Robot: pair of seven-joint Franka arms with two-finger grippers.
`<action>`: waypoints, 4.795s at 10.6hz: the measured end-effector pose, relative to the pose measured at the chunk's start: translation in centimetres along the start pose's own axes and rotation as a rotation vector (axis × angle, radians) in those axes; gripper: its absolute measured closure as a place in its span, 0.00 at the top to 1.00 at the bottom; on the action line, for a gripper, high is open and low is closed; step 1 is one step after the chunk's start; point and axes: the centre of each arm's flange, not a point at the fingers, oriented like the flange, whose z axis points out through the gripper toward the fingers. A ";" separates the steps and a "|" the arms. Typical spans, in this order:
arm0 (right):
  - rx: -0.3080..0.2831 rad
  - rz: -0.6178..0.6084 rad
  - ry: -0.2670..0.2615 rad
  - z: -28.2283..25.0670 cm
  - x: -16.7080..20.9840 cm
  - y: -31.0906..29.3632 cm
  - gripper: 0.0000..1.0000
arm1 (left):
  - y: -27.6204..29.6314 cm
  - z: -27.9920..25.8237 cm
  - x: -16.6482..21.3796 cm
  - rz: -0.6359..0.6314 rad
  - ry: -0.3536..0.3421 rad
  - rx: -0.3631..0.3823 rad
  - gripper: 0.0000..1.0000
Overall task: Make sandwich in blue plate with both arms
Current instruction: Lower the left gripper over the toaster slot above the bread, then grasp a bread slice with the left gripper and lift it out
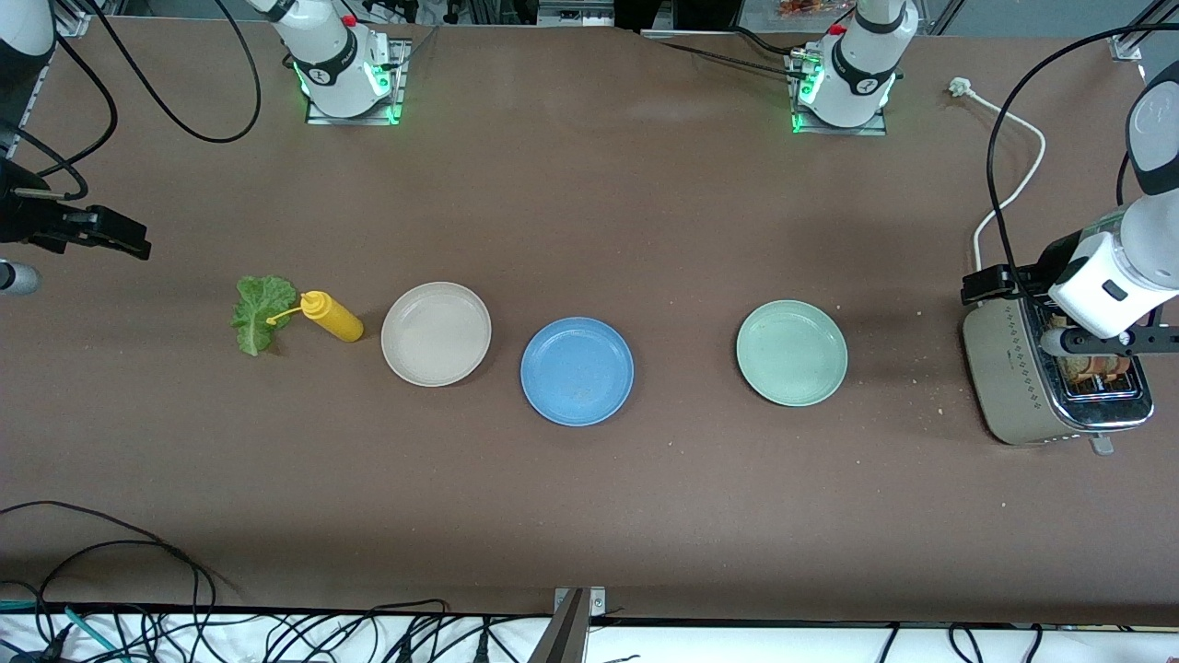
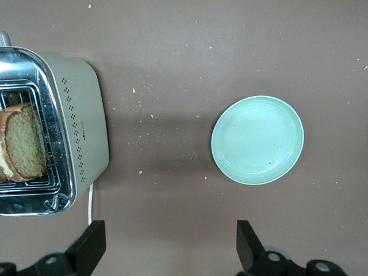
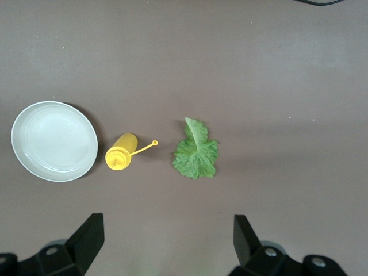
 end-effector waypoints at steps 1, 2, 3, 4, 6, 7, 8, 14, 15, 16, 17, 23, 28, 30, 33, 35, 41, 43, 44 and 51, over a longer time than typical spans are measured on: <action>0.000 0.000 0.000 0.0 0.0 0.0 1.00 | -0.1 0.0 0.0 -0.002 0.000 0.000 1.00; 0.000 0.000 0.000 0.0 0.0 0.0 1.00 | -0.1 0.0 0.0 -0.002 0.000 0.000 1.00; 0.000 0.000 0.000 0.0 0.0 0.0 1.00 | -0.1 0.0 0.0 -0.002 0.000 0.000 1.00; 0.000 0.000 0.000 0.0 0.0 0.0 1.00 | -0.1 0.0 0.0 -0.002 0.000 0.000 1.00; 0.000 0.000 0.000 0.0 0.0 0.0 1.00 | -0.1 0.0 0.0 -0.002 -0.001 0.000 1.00; 0.000 0.000 0.000 0.0 0.0 0.0 1.00 | -0.2 0.0 0.0 -0.003 -0.001 0.000 1.00; 0.000 0.001 0.000 0.0 0.0 0.0 1.00 | -0.2 0.1 0.0 -0.004 -0.002 0.000 1.00; 0.000 0.006 0.000 0.0 0.0 0.4 1.00 | -0.8 0.3 0.1 -0.013 -0.006 -0.001 1.00; 0.000 0.008 -0.001 0.0 0.0 0.5 1.00 | -0.8 0.3 0.1 -0.013 -0.006 -0.001 1.00; 0.000 0.009 -0.001 0.0 0.0 0.5 1.00 | -0.9 0.3 0.1 -0.015 -0.006 -0.002 1.00; 0.000 0.009 -0.001 0.0 0.0 0.5 1.00 | -1.2 0.3 0.1 -0.020 -0.007 -0.002 1.00; 0.001 0.010 -0.001 0.0 0.0 0.6 1.00 | -9.5 1.2 0.1 -0.115 -0.020 -0.023 1.00; 0.001 0.011 -0.001 0.0 0.0 0.6 1.00 | -15.6 5.8 2.5 -0.121 -0.006 -0.028 0.94; 0.001 0.011 -0.001 0.1 0.0 0.6 1.00 | -17.4 9.2 3.5 -0.111 -0.047 0.001 0.93; 0.001 0.011 -0.002 0.1 0.1 0.6 1.00 | -18.3 12.4 4.7 -0.093 -0.075 0.047 0.81; 0.001 0.013 -0.002 0.1 0.1 0.7 1.00 | -18.4 12.6 4.8 -0.088 -0.078 0.059 0.81; 0.001 0.021 -0.003 0.2 0.1 1.2 1.00 | -19.1 13.9 5.1 -0.057 -0.107 0.133 0.80; 0.001 0.021 -0.003 0.2 0.1 1.2 1.00 | -18.8 14.1 5.3 -0.051 -0.107 0.132 0.80; 0.001 0.021 -0.003 0.2 0.1 1.2 1.00 | -18.6 14.1 5.3 -0.047 -0.107 0.132 0.80; 0.001 0.021 -0.004 0.2 0.1 1.2 1.00 | -18.7 14.2 5.3 -0.027 -0.109 0.130 0.27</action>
